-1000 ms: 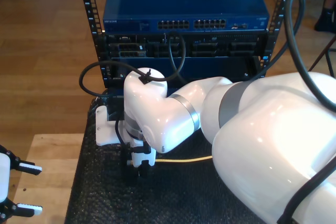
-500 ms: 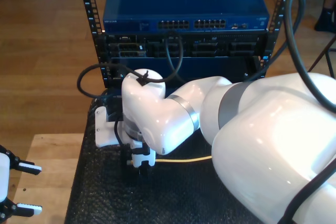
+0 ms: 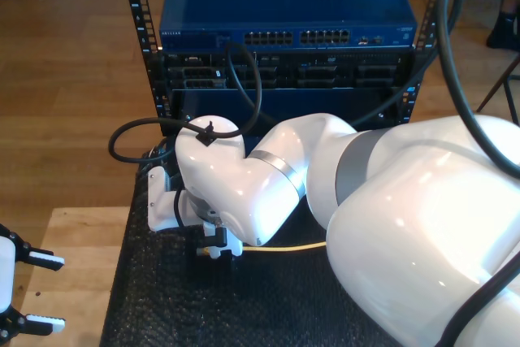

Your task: Grab the cable and plug it in

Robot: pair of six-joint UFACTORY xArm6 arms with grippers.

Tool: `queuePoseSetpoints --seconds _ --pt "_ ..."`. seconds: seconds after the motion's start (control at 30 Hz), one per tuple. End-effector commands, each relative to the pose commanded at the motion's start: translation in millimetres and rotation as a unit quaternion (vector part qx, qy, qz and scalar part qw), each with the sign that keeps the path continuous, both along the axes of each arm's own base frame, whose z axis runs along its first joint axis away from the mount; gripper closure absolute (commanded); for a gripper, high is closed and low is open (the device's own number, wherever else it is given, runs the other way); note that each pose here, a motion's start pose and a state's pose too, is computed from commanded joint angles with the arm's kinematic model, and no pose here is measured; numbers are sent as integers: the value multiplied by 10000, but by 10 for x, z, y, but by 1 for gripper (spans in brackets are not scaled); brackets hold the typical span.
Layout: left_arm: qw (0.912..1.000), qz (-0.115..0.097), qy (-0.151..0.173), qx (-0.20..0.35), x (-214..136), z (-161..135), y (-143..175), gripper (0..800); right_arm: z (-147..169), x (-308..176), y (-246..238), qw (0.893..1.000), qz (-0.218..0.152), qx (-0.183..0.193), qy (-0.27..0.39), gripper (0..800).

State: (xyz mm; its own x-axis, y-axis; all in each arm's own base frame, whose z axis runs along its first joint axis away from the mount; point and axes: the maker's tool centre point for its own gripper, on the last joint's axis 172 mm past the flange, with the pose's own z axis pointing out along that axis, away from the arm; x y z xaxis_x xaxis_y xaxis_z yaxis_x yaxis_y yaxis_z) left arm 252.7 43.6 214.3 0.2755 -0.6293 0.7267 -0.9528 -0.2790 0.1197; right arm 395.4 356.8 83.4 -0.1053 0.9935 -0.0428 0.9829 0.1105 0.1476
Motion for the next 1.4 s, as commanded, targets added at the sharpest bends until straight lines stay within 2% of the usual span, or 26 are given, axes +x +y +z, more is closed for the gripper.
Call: queuePoseSetpoints --seconds 0.97,1.4 --pt "10000 0 0 0 0 0 0 0 22 -67 145 9999 133 31 -23 437" --pt "10000 0 0 0 0 0 0 0 1 -78 130 9999 138 15 -19 545"
